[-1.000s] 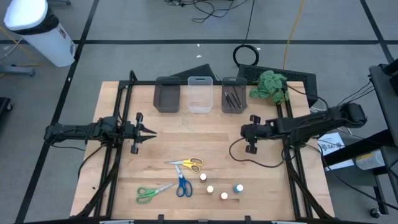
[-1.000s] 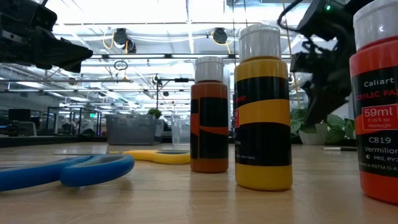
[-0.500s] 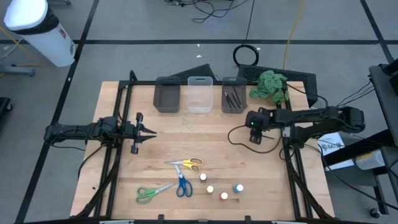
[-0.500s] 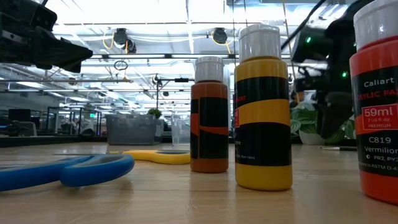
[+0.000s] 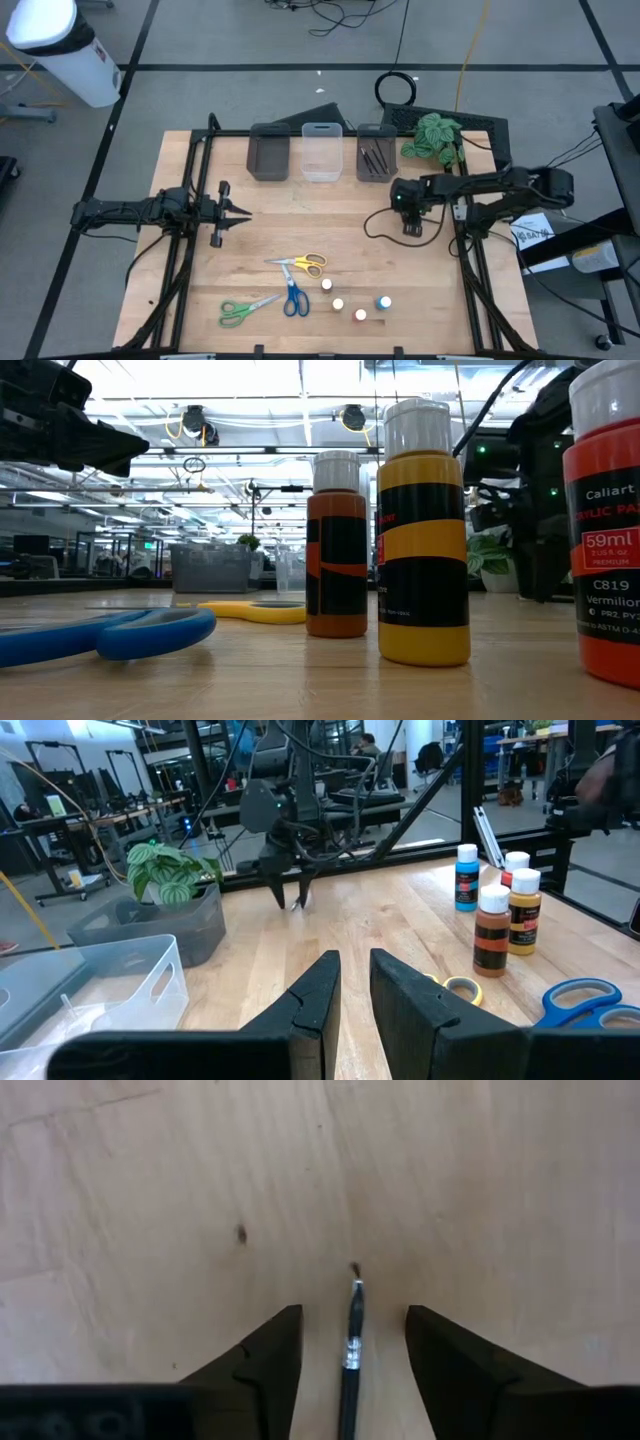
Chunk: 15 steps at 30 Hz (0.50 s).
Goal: Pick & Place Paint Supplies
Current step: Put the black paintbrush into the right black bin
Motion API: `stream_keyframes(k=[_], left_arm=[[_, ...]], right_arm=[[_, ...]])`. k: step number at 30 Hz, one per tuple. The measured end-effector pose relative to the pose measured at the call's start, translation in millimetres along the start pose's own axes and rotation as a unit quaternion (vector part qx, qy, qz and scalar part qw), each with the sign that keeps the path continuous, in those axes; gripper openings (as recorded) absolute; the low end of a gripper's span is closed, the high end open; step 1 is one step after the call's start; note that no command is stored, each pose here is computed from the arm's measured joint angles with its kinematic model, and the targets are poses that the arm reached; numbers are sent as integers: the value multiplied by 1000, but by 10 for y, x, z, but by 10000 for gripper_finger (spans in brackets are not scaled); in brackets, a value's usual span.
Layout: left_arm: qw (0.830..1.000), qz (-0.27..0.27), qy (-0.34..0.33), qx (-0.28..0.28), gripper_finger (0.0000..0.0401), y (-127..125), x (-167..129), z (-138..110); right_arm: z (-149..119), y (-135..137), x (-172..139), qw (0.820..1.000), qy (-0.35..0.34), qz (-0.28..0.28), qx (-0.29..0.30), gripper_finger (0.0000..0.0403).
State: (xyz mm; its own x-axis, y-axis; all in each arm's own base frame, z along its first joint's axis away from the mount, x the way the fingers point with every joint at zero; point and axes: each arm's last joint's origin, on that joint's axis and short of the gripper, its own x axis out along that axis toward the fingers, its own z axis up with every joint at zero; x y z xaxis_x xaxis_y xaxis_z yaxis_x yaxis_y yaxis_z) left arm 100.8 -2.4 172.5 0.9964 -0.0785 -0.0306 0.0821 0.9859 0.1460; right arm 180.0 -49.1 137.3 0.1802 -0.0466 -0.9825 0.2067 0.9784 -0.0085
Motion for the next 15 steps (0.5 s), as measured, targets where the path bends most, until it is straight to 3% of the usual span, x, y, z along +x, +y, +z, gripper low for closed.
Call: stream_keyframes(k=[6, 15], left_arm=[[1000, 0, 0, 0, 72, 0, 0, 0], [1000, 0, 0, 0, 72, 0, 0, 0]], right_arm=[[-5, 1, 149, 999, 47, 5, -7, 118], [-23, 4, 343, 995, 102, 10, -6, 15]])
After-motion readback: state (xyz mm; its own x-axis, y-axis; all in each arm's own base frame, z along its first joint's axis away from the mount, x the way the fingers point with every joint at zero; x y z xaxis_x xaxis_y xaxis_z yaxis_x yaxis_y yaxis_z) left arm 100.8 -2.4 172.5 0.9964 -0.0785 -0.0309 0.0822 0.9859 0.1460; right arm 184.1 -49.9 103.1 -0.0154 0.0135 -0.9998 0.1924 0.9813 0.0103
